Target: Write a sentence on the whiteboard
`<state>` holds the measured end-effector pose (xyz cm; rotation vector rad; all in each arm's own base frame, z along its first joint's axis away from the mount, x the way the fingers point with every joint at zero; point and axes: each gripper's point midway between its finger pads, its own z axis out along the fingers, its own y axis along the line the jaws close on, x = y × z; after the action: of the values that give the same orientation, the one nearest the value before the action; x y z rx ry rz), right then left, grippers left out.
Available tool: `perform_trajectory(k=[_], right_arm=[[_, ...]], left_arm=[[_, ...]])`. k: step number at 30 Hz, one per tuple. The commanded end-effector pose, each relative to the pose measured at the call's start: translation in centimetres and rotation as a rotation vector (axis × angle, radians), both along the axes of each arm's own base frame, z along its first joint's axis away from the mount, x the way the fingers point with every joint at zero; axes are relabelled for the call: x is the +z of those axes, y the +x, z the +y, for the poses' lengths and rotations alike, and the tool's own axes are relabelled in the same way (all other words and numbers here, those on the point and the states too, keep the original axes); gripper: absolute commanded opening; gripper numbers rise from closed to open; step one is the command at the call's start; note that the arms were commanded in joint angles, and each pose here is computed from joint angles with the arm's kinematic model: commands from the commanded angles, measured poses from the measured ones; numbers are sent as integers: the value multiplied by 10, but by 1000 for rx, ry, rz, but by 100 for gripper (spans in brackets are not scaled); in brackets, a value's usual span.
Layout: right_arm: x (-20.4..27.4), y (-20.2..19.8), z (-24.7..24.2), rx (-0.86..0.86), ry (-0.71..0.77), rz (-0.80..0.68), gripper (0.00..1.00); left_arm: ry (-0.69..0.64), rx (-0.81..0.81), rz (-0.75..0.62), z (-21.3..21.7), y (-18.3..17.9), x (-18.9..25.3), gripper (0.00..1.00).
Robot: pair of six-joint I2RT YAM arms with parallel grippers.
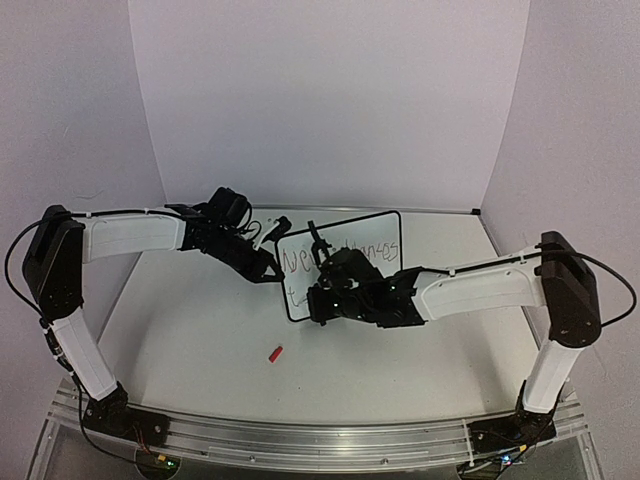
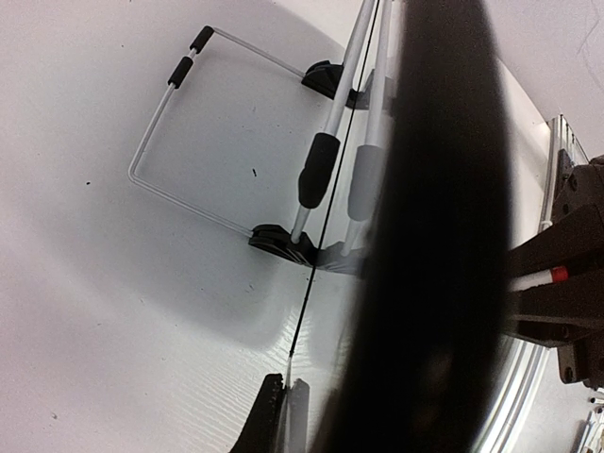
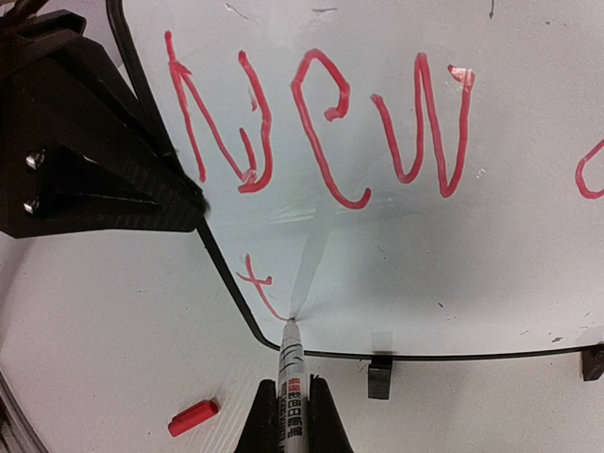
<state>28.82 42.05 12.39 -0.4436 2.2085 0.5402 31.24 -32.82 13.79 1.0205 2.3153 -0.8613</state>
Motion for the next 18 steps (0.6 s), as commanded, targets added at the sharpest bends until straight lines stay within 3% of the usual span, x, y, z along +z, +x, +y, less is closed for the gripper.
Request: perform_trajectory(k=[1, 8, 18], right_arm=[[38, 6, -6, -32, 53, -62, 0], [62, 2, -17, -43, 96, -92, 0], [51, 9, -6, -31, 65, -94, 0]], left_arm=[[-19, -13, -49, -4, 0, 26, 0], [-18, -16, -47, -5, -1, 25, 0], [-15, -17, -45, -5, -1, 23, 0]])
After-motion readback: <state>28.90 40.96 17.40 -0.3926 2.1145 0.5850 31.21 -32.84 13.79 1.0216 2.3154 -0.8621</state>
